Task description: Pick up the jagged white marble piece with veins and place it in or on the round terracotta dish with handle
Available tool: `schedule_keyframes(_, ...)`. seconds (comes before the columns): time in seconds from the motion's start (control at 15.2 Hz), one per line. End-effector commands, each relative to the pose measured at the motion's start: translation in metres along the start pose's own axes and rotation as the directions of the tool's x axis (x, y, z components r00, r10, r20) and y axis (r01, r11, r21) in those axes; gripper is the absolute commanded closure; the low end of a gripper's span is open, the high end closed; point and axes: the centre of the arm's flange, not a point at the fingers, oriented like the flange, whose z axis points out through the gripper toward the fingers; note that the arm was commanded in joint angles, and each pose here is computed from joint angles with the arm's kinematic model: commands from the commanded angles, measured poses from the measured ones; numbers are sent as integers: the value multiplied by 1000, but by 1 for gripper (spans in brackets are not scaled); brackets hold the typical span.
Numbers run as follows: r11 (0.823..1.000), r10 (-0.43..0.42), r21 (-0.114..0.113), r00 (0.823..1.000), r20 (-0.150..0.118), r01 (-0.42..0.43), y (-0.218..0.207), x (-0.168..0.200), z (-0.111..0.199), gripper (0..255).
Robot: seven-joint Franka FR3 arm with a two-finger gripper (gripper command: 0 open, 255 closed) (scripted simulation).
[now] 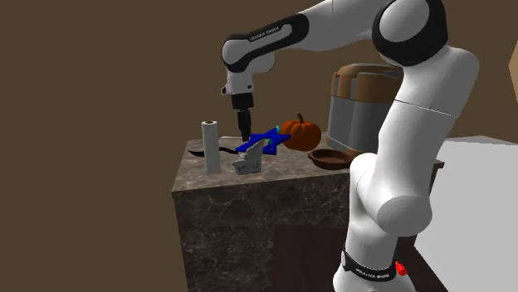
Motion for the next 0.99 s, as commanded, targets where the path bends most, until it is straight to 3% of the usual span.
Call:
schedule_keyframes(0.0, 1000, -20, 18, 1000, 20, 19, 27, 5, 8, 0)
schedule_keyframes(0.4, 996, -67, 71, 995, 75, 62, 102, 26, 38, 0)
schedule_keyframes(0.92, 996, -67, 71, 995, 75, 62, 99, 22, 78, 0)
